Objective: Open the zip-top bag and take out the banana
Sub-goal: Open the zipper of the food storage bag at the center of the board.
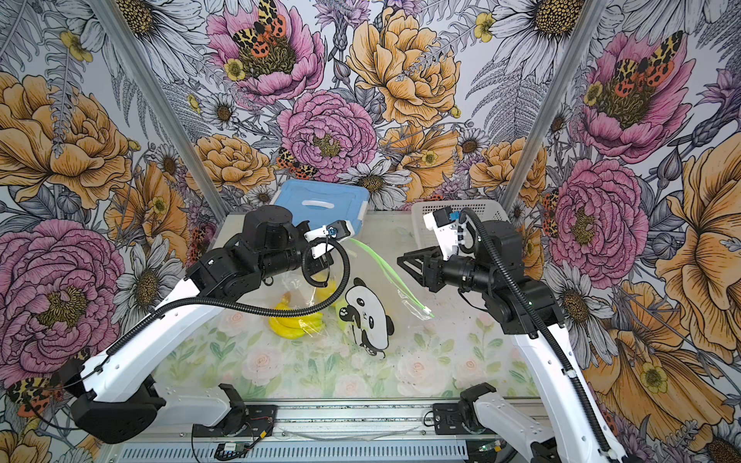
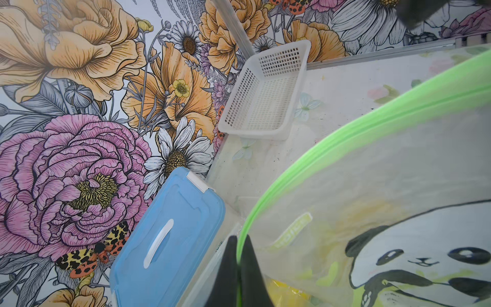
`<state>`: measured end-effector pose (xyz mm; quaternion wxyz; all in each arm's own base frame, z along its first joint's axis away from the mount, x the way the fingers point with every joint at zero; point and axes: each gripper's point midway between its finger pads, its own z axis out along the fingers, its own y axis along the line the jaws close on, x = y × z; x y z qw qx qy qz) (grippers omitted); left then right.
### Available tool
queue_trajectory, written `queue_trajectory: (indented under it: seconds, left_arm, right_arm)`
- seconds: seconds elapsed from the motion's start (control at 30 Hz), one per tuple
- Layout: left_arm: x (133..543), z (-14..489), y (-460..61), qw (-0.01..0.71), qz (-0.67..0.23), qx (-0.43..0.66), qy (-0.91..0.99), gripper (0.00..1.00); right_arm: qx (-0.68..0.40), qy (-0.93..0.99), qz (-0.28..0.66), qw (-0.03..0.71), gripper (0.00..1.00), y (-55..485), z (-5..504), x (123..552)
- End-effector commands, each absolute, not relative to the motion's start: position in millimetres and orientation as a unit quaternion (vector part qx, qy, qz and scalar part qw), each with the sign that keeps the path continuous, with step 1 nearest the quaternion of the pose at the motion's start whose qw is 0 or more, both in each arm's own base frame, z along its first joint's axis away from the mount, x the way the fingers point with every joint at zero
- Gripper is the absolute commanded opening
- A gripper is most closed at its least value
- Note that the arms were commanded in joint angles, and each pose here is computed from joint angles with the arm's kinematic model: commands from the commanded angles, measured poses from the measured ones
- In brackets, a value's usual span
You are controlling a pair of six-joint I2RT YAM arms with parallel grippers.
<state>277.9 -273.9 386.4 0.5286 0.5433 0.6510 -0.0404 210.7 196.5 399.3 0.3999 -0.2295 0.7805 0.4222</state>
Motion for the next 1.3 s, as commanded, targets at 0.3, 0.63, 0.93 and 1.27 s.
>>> queue_trajectory:
  seconds: [0.3,0.63,0.93,1.27]
  left_arm:
    - [280,387,-266,0.533,-0.056,0.532,0.655,0.0]
    - [279,388,-253,0.537,-0.063,0.526,0.657,0.0]
    - [279,386,-254,0.535,-0.071,0.527,0.657,0.0]
    - [280,385,-252,0.535,-0.074,0.525,0.658,0.0]
  right_arm:
    - [-0.263,0.783,0.43,0.365,0.38,233,386,206]
    - [-0.243,0.784,0.398,0.41,0.57,232,408,230]
    - [-0.25,0.774,0.412,0.41,0.66,241,423,235]
    - [-0.247,0.788,0.406,0.392,0.59,243,405,240]
